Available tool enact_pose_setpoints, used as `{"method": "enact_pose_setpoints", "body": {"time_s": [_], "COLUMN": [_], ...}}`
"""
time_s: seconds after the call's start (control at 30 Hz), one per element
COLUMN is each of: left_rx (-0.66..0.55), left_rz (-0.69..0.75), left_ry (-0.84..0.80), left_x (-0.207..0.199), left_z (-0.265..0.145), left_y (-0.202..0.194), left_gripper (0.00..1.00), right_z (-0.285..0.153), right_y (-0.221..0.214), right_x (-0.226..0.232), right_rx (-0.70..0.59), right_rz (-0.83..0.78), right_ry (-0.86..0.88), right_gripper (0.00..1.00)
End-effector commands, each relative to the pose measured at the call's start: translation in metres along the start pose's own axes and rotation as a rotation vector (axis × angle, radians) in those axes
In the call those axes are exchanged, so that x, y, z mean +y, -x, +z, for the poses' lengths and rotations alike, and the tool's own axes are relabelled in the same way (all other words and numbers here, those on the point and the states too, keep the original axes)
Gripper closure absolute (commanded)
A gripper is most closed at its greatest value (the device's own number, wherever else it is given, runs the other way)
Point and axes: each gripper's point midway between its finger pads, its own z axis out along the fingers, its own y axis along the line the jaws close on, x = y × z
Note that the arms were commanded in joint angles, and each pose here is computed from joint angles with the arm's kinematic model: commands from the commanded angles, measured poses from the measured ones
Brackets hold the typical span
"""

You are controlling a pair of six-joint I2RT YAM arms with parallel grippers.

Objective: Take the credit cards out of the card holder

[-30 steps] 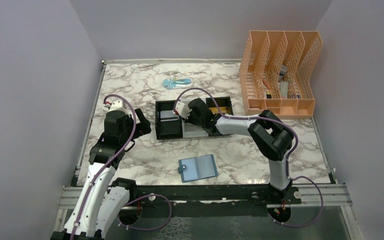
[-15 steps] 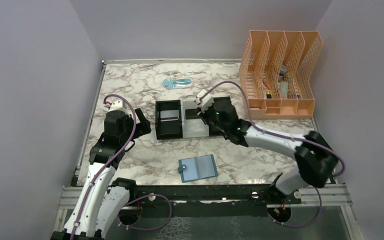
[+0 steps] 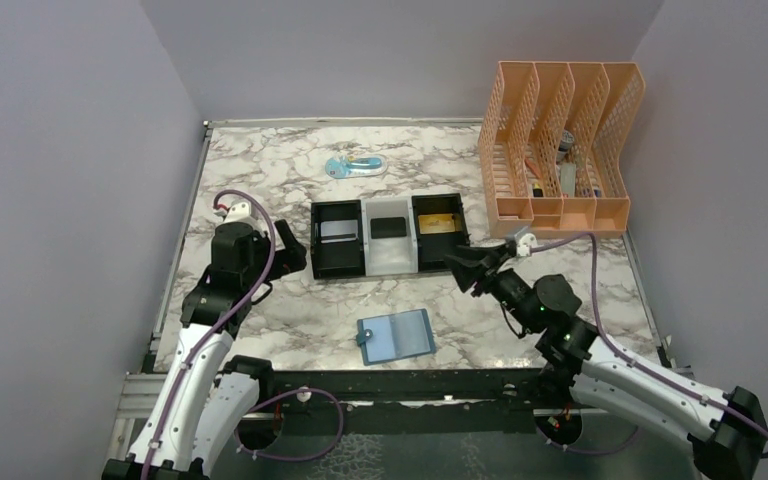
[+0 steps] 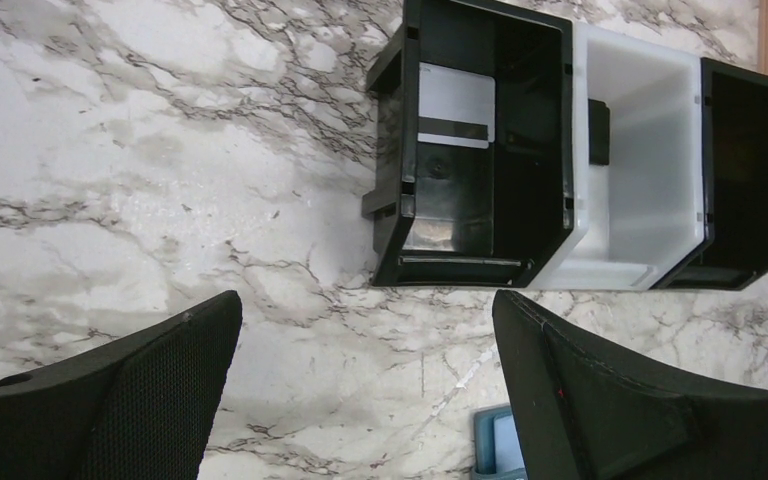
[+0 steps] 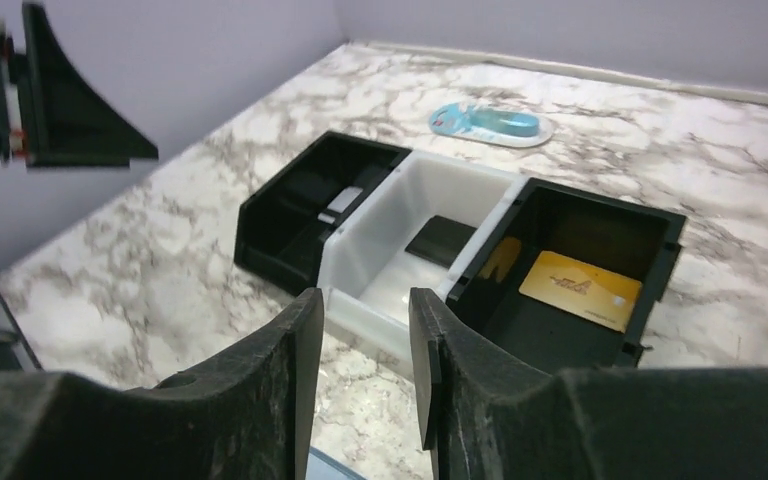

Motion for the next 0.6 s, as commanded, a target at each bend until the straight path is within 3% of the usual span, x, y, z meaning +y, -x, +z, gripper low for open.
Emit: {"method": "enact_pose_setpoints", "body": {"time_s": [0.0, 0.2, 0.57], "left_rx": [0.029, 0.080, 0.280], "left_rz": [-0.072, -0.279, -0.097], "left_ry": [-0.161, -0.488, -0.527], "left_x": [-0.030, -0.085, -0.117], "left_z": [0.002, 0.001, 0.005], "left_y": [-0.005, -0.020, -0.093], "left_gripper": [0.01, 0.01, 0.06], "right_z": [-0.024, -0.026, -0.008], "right_y": [-0.038, -0.075, -0.102], "right_x": [-0.040, -0.031, -0.005], "right_rx": [0.059, 0.197, 0.400], "right_rz": [0.213, 0.254, 0.295], "right_ry": [-0.258, -0.235, -0.156], "right_gripper": [0.60, 0.59, 0.59]}}
